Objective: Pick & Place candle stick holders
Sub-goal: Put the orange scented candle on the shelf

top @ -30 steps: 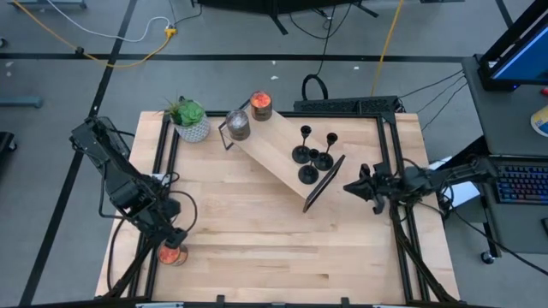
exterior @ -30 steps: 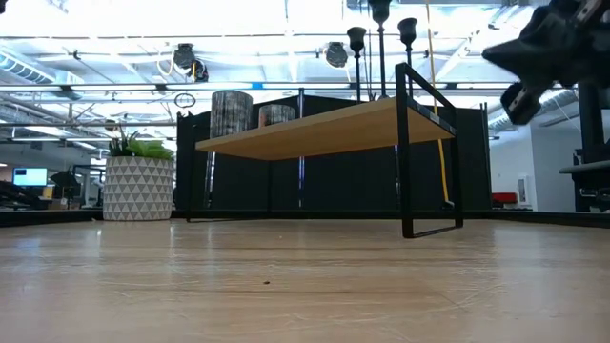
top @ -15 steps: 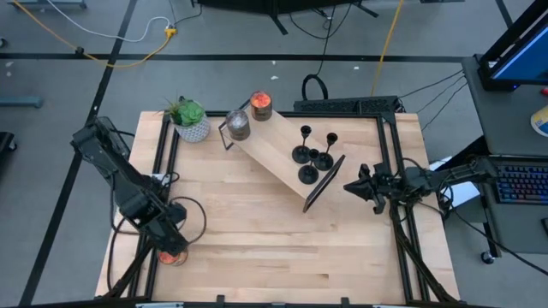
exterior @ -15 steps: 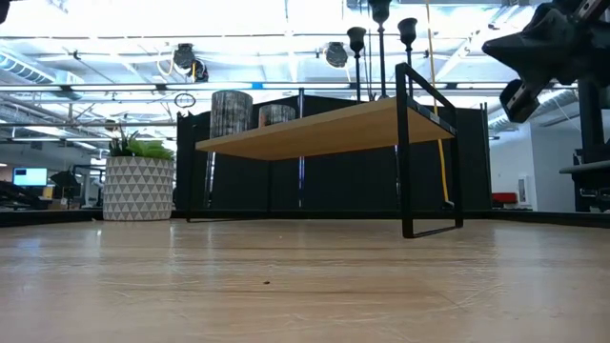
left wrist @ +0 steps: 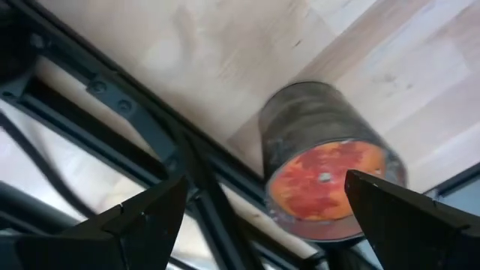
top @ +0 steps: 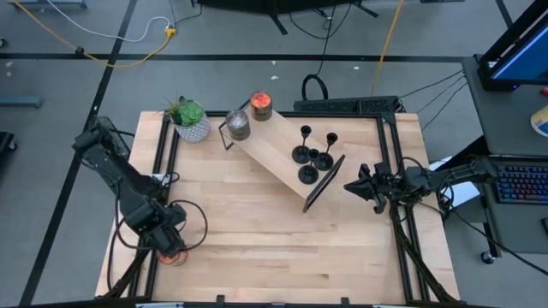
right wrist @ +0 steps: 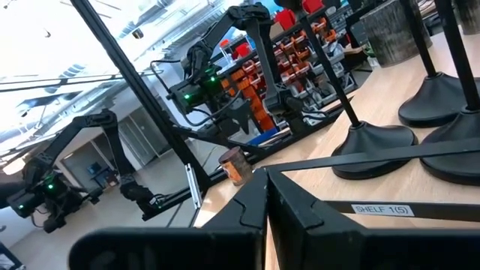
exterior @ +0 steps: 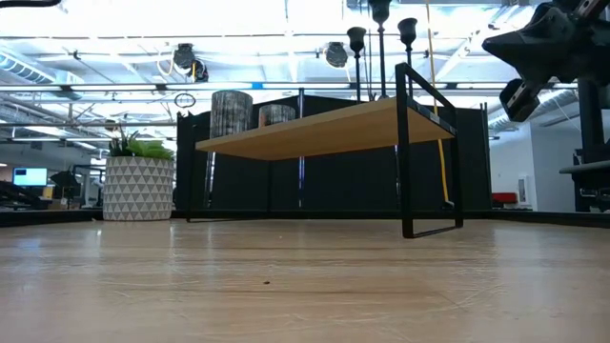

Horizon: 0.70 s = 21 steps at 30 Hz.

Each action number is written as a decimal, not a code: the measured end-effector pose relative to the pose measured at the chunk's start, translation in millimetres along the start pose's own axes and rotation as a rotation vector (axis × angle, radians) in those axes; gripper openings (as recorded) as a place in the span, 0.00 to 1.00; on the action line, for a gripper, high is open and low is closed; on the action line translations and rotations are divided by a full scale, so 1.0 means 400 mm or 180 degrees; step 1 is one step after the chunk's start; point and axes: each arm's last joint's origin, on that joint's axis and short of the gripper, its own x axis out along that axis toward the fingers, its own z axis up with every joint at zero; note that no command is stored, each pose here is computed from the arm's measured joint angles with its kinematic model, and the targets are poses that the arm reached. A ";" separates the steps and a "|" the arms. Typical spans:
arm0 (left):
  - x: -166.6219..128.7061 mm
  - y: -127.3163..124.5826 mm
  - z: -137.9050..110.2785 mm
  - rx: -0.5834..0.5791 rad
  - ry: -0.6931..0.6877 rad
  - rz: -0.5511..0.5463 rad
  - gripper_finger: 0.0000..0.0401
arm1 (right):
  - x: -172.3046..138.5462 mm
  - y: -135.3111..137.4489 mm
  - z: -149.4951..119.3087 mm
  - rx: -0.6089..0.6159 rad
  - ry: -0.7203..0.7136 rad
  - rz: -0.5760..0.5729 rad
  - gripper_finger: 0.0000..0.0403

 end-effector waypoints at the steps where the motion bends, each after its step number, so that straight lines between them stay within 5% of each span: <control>1: 0.000 0.001 -0.002 0.0021 -0.0001 0.0019 0.91 | 0.000 0.000 0.000 0.0019 0.0000 0.0000 0.00; 15: 0.055 0.005 -0.008 0.0219 -0.0046 -0.0014 0.91 | 0.000 0.000 0.000 0.0055 0.0000 0.0001 0.00; 21: 0.082 0.012 -0.004 0.0303 0.0002 0.0024 0.78 | 0.000 0.000 0.000 0.0059 0.0002 0.0000 0.00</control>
